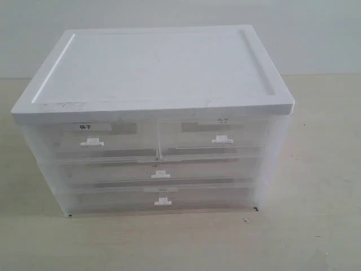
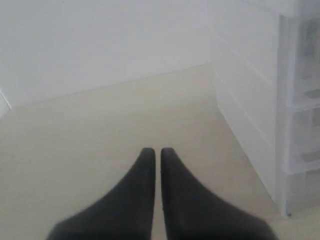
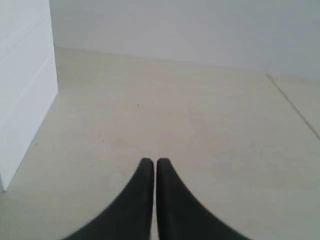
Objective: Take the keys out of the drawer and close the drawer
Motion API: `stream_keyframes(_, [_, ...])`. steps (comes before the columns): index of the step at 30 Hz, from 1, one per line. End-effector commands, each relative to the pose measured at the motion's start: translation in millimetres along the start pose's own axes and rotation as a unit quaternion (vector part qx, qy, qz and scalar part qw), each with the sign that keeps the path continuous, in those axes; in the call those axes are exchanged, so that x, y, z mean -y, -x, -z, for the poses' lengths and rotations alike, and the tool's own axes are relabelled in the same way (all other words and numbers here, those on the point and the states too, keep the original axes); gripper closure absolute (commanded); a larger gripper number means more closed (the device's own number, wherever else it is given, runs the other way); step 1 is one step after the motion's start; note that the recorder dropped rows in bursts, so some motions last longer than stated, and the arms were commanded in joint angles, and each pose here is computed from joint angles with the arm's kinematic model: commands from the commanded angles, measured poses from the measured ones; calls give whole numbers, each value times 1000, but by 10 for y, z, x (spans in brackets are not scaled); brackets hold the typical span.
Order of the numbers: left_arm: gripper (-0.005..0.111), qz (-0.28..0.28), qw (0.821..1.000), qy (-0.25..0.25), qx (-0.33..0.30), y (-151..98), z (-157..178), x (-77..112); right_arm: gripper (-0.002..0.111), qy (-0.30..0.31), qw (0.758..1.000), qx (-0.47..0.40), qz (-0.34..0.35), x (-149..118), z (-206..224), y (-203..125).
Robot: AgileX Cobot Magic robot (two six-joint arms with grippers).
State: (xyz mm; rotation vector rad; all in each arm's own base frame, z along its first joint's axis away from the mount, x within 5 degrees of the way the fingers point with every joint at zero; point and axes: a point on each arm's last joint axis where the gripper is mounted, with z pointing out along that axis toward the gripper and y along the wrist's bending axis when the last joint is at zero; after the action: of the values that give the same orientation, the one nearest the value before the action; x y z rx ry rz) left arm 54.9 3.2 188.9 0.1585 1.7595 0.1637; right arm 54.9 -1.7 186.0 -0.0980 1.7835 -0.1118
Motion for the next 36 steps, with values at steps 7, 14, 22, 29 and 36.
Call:
stream_keyframes(7, [102,73,946,-17,315,535,180,-10,108,0,943,322,-86,52,194,551])
stream_keyframes(14, [102,252,877,-112,393,668,302,2,108,56,921,356,-148,3,242,611])
stream_keyframes(22, [102,101,898,-267,334,933,219,316,108,188,927,307,-106,-227,139,789])
stream_keyframes(29, [102,-13,862,-446,241,1038,-248,612,108,341,918,193,-57,-493,-236,847])
stream_keyframes(36, [102,-118,832,-501,208,686,-737,841,108,413,901,123,-56,-622,-613,675])
